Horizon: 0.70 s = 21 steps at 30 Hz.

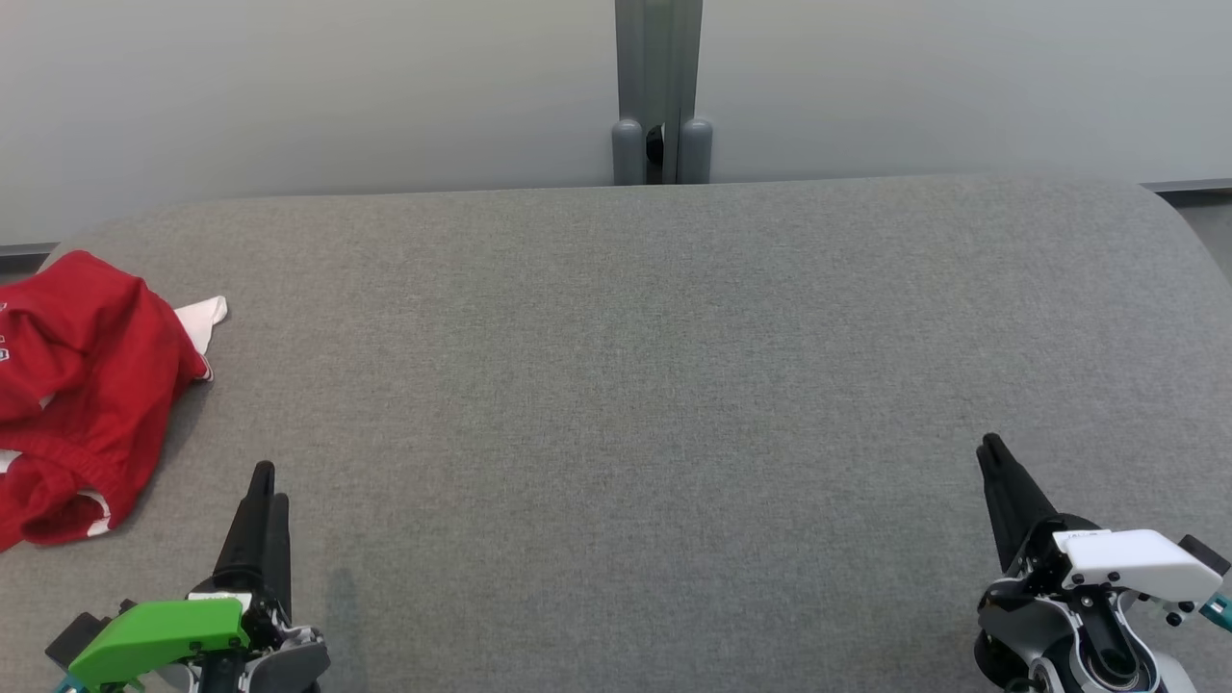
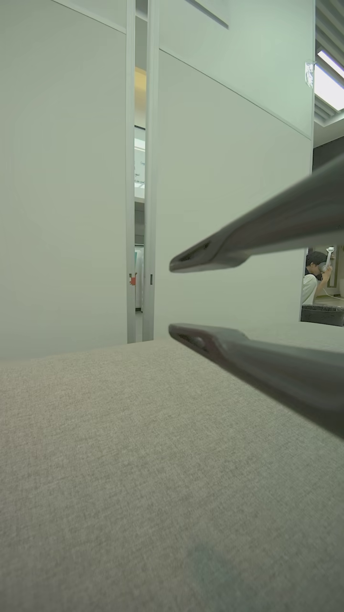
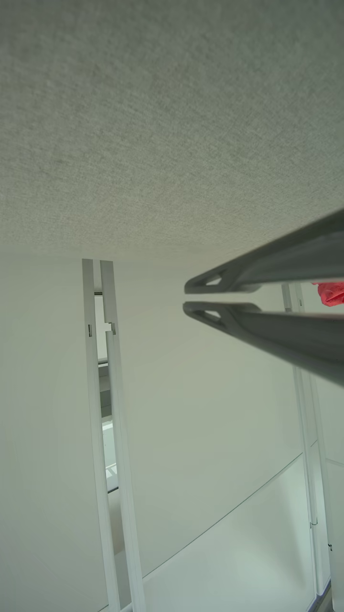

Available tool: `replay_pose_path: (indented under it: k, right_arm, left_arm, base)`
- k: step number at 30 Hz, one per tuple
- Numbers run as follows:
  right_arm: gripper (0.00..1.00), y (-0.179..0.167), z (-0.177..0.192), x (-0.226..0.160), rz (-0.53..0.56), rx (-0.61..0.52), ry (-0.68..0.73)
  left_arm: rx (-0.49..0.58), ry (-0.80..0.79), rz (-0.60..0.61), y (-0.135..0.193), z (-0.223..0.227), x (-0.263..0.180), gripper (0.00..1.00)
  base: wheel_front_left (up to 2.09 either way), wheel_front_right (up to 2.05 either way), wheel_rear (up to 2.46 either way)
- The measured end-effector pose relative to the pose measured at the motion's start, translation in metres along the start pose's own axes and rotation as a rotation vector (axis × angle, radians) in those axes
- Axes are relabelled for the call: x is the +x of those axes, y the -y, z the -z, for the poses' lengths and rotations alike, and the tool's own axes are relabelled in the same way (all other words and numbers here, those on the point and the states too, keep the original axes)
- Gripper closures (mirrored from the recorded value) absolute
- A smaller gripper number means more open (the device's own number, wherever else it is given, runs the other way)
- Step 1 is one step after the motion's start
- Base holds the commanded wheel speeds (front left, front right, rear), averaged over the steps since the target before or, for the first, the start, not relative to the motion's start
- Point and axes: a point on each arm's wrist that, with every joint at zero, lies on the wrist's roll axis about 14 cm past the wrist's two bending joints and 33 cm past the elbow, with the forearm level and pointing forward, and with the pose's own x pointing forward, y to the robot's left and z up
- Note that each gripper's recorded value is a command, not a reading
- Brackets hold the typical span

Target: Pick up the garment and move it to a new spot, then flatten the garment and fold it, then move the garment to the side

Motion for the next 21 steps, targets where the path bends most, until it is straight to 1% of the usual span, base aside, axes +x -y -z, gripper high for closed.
replay_pose_path:
  k: [3,5,10,21]
  right_arm:
    - [0.00,0.0038,-0.0010,-0.0019,0.011,-0.008,0.008]
    - [0.00,0.0033,-0.0019,-0.0016,0.011,-0.026,0.012]
    - [0.00,0.0036,-0.0037,-0.0012,0.016,-0.100,0.017]
    - [0.00,0.0031,-0.0032,-0.0005,0.021,-0.335,0.020]
  left_arm:
    - [0.008,0.009,-0.019,-0.0062,-0.0005,-0.0020,0.00]
    - [0.032,0.013,-0.024,-0.0073,-0.0007,-0.0019,0.00]
    - [0.134,0.020,-0.034,-0.0090,-0.0017,-0.0014,0.00]
    - [0.388,0.020,-0.049,-0.0108,0.0002,-0.0007,0.00]
  base:
    - [0.00,0.00,0.00]
    - [0.00,0.00,0.00]
    - [0.00,0.00,0.00]
    - [0.00,0.00,0.00]
